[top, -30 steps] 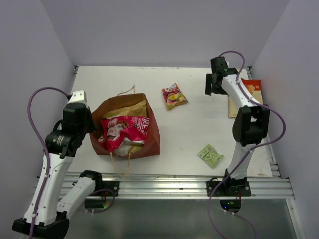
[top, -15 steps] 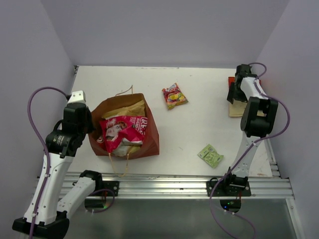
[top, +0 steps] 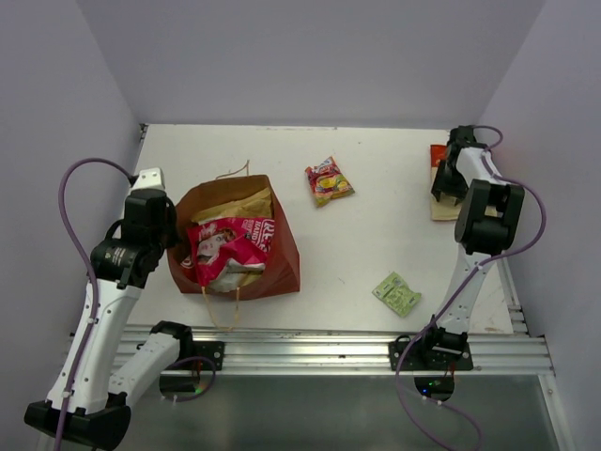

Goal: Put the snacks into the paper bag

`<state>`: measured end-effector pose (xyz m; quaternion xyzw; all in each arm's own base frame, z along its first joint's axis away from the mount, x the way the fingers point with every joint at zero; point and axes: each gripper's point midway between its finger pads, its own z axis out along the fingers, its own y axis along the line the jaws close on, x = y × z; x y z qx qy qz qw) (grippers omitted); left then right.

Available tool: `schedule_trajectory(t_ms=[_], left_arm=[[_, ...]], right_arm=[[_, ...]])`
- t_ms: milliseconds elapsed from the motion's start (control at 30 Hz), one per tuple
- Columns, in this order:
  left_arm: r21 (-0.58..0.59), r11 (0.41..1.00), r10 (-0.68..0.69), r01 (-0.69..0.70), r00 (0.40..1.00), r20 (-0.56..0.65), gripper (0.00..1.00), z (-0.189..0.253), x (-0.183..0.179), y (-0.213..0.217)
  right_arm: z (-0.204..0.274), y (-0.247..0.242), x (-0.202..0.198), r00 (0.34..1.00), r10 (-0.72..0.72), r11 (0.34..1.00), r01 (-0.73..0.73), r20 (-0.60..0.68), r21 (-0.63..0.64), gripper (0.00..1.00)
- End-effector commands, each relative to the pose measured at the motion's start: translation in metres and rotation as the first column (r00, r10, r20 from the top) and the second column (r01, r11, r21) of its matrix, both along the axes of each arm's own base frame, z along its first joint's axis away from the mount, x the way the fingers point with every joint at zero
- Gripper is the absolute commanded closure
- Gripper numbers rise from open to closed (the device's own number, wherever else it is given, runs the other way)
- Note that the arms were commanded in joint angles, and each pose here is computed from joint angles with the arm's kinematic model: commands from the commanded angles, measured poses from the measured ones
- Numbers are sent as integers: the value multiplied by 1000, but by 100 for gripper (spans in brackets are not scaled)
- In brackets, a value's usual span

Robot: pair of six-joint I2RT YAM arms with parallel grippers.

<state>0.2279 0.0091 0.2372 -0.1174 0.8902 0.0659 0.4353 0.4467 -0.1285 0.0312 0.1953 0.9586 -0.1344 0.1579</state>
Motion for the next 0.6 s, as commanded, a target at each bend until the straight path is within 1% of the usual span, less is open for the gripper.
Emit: schedule_trajectory(t_ms=[0, 33, 100, 133, 167, 233, 433, 467, 500, 533, 567], left_arm=[[1, 1000, 2, -2, 992, 125, 100, 31, 16, 0], [0, 1000, 2, -2, 992, 128, 100, 32, 17, 0], [5, 1000, -2, 1, 992, 127, 100, 31, 17, 0], [4, 1000, -1, 0, 992, 127, 100, 31, 18, 0], [5, 1000, -4, 3, 992, 128, 100, 31, 18, 0], [5, 1000, -4, 3, 992, 128, 100, 31, 18, 0], [8, 1000, -6, 5, 991, 134, 100, 31, 16, 0], [6, 1000, -8, 7, 991, 137, 100, 31, 16, 0], [6, 1000, -9, 8, 991, 135, 100, 30, 16, 0], [4, 1000, -9, 9, 991, 135, 100, 30, 16, 0], [4, 1000, -11, 11, 991, 136, 100, 30, 17, -1]], right_arm=[[-53, 13, -52, 972, 7, 997, 10, -233, 74, 50], [-47, 11, -52, 975, -1, 998, 15, -224, 62, 71], [-46, 11, -51, 977, -6, 998, 20, -215, 62, 92], [-45, 11, -50, 976, -8, 998, 22, -216, 62, 99], [-45, 11, -52, 974, -8, 998, 22, -225, 64, 100], [-43, 12, -54, 975, -4, 998, 19, -224, 65, 100], [-12, 15, -47, 992, 3, 997, 7, -130, 76, 100], [-9, 18, -45, 993, 10, 996, 0, -114, 94, 100], [0, 21, -41, 996, 18, 995, -9, -88, 102, 96], [5, 22, -39, 997, 21, 994, -13, -70, 112, 79], [8, 24, -38, 998, 23, 992, -16, -60, 123, 58]])
